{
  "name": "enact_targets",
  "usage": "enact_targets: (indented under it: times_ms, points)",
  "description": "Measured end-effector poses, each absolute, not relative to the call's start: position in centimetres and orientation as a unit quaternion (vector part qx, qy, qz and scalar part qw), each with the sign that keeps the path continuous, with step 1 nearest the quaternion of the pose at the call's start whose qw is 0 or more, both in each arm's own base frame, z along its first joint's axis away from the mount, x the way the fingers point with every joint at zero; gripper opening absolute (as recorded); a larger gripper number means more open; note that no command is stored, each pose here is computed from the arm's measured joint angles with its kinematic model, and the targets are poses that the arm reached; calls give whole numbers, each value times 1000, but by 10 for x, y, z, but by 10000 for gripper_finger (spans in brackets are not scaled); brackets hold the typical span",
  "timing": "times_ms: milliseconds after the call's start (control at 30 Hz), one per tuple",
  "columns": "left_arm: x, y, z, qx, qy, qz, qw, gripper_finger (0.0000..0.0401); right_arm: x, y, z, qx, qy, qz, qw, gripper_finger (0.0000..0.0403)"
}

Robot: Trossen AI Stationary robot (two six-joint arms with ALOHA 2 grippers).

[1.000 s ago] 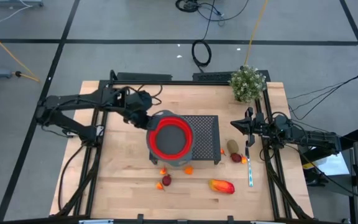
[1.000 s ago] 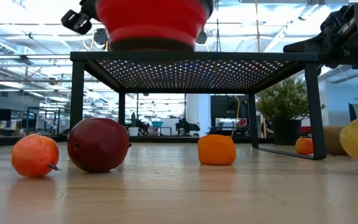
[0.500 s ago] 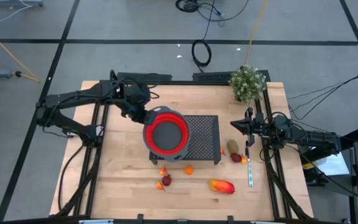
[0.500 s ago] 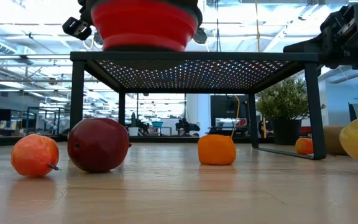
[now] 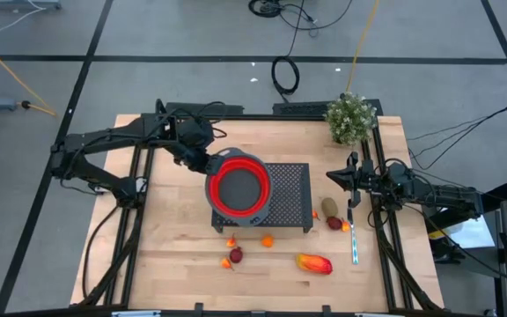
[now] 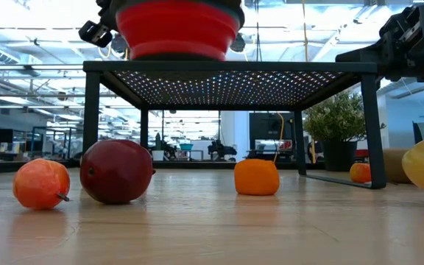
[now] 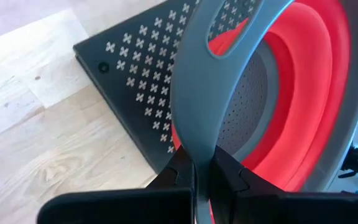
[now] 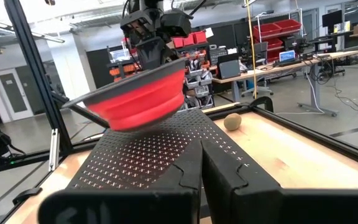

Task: Pick & Place Fruit
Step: Put the red colander on the shelf

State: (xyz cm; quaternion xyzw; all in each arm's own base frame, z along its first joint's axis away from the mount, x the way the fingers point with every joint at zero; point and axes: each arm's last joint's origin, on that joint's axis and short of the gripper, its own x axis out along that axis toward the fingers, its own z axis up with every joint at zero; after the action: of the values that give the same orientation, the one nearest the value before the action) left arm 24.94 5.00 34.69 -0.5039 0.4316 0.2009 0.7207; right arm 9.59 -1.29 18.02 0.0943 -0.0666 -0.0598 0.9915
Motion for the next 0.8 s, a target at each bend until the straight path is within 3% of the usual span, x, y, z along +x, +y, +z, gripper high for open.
enact_targets:
  times_ms: [800]
  points:
    - [259,49,336,-501,454,203,708,6,96,-13,180,94,-67,-60,992,0]
